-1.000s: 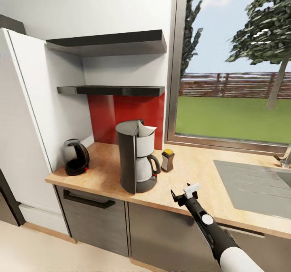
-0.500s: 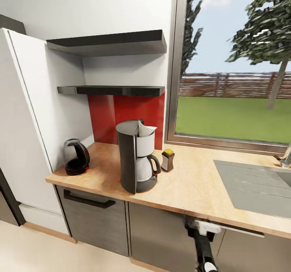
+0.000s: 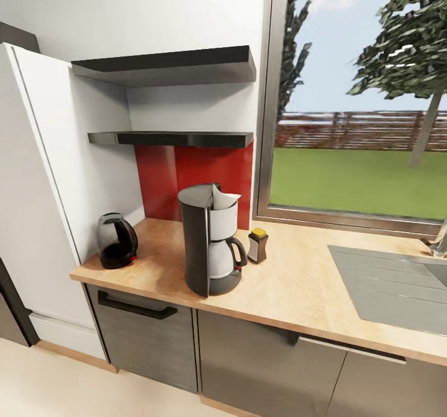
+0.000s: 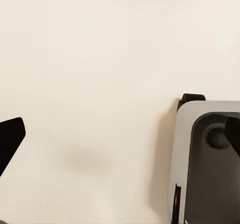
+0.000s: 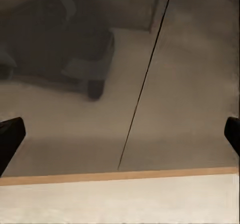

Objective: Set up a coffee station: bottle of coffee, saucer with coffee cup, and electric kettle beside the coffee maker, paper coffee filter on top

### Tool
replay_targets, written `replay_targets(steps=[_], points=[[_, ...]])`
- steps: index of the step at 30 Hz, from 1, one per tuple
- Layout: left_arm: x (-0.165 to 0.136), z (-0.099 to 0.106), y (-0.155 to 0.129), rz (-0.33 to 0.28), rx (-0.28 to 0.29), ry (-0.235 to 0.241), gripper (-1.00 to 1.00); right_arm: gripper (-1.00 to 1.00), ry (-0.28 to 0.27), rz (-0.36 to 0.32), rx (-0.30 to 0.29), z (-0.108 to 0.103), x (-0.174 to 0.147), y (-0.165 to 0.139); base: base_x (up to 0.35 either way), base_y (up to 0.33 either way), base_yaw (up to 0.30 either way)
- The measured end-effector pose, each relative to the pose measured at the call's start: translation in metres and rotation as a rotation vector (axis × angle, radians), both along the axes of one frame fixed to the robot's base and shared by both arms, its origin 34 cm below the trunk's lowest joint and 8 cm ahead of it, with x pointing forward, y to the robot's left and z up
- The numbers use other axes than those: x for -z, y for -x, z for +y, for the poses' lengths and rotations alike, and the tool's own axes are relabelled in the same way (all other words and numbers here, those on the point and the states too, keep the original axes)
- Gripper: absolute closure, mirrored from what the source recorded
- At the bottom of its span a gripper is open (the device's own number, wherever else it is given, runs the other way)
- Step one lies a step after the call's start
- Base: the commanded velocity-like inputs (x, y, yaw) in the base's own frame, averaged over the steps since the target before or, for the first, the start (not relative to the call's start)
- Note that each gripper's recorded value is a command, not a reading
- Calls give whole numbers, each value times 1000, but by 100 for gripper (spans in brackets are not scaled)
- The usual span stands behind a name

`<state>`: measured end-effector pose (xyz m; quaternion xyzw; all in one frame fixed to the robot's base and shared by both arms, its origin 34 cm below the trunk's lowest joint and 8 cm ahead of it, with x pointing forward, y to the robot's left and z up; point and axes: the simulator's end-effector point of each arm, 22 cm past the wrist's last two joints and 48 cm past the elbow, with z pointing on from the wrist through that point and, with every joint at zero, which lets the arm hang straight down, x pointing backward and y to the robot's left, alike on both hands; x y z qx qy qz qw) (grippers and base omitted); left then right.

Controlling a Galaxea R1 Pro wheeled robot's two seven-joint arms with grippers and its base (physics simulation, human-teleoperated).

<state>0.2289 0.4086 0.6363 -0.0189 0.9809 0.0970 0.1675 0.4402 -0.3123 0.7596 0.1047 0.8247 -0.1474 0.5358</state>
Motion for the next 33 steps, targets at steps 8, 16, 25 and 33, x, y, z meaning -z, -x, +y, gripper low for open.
replay_targets(steps=[8,16,25,33], points=[[0,-2,0,-1,-3,4,-100,-100,-31,481,-73,15,84,69,0,0,0],[1,-6,-1,-2,-1,13,-100,-100,-100,560,-146,38,98,79,0,0,0],[2,-9,1,5,11,13,-100,-100,-105,559,-146,40,98,80,0,0,0],[10,-37,18,35,-9,48,-100,-100,-80,570,-149,23,99,82,0,0,-164]])
